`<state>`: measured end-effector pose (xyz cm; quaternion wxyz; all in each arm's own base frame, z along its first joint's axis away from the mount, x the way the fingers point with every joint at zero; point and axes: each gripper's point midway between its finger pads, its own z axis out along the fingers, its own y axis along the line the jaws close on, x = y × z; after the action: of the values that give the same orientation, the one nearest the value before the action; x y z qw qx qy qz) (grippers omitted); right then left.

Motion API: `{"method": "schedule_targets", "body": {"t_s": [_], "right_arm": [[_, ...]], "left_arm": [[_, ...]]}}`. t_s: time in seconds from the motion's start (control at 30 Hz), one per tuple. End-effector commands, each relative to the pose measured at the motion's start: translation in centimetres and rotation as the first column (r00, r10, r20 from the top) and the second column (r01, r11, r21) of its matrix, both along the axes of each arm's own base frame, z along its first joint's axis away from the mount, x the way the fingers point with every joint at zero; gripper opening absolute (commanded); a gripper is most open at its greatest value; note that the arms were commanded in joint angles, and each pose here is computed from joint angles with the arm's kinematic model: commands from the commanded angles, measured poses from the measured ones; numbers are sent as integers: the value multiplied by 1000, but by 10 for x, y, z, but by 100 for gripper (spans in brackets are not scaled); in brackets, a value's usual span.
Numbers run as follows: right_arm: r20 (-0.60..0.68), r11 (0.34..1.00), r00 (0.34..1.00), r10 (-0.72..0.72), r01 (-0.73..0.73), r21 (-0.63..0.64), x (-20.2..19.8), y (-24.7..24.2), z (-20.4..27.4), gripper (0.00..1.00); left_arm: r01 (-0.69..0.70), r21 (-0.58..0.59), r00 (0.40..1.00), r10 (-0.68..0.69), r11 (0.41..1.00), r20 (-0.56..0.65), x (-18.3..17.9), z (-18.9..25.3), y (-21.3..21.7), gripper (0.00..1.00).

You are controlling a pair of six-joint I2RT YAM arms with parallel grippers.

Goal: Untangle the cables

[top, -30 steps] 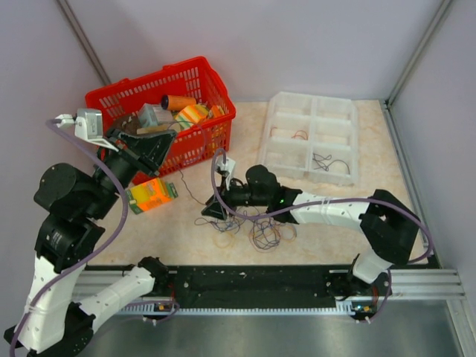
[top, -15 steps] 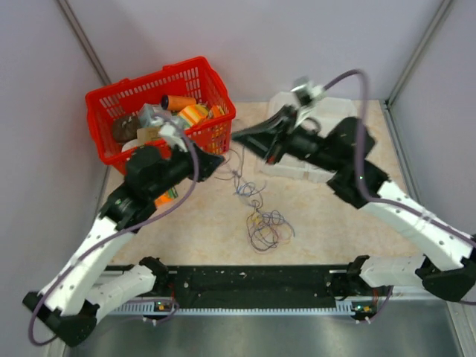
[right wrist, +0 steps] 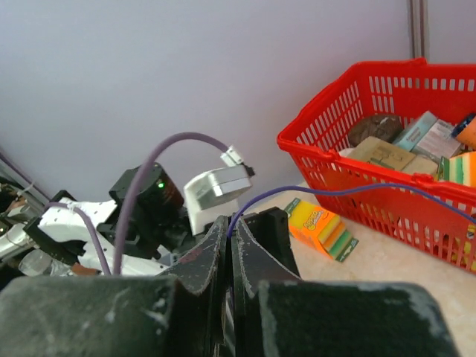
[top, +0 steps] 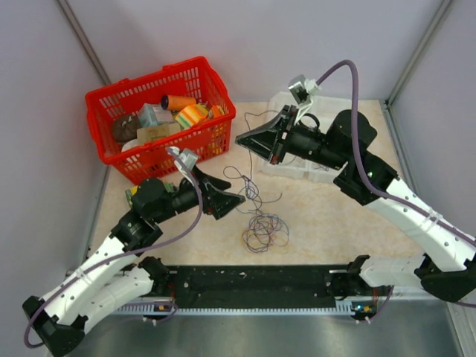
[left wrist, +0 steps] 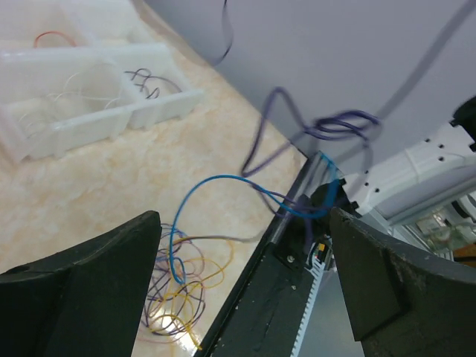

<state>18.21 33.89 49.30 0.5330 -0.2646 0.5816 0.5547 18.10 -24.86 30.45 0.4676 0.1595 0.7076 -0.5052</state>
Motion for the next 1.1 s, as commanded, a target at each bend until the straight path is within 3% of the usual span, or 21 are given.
{"method": "schedule_targets", "body": {"t_s": [0.0,0.23,0.43,0.57,0.7,0.83,0.93,1.07], "right_arm": [[27,998,1000,12,-13,56,-11,-9,26,0],[-12,994,997,71,-69,88,-20,-6,29,0],[41,991,999,23,-28,130,-23,-21,57,0],[114,985,985,-126,110,136,-12,-45,91,0],[179,968,963,-202,168,189,-13,-64,126,0],[217,936,926,-307,254,242,-11,-88,155,0],[242,898,879,-411,344,275,-8,-113,173,0],[276,799,756,-593,510,319,0,-158,197,0]], "left_arm": [[60,-99,986,-44,993,159,-16,23,-17,99],[113,-62,973,-98,992,210,-10,29,-59,97],[-17,103,1000,16,995,17,27,-46,-72,42],[-16,101,999,19,995,-26,19,-96,-64,28],[-37,128,996,47,991,-81,14,-130,-54,0],[-71,192,990,93,979,-107,15,-149,-43,0],[-189,257,967,225,948,-120,26,-164,-23,0],[-310,367,911,385,877,-150,33,-192,8,0]]}}
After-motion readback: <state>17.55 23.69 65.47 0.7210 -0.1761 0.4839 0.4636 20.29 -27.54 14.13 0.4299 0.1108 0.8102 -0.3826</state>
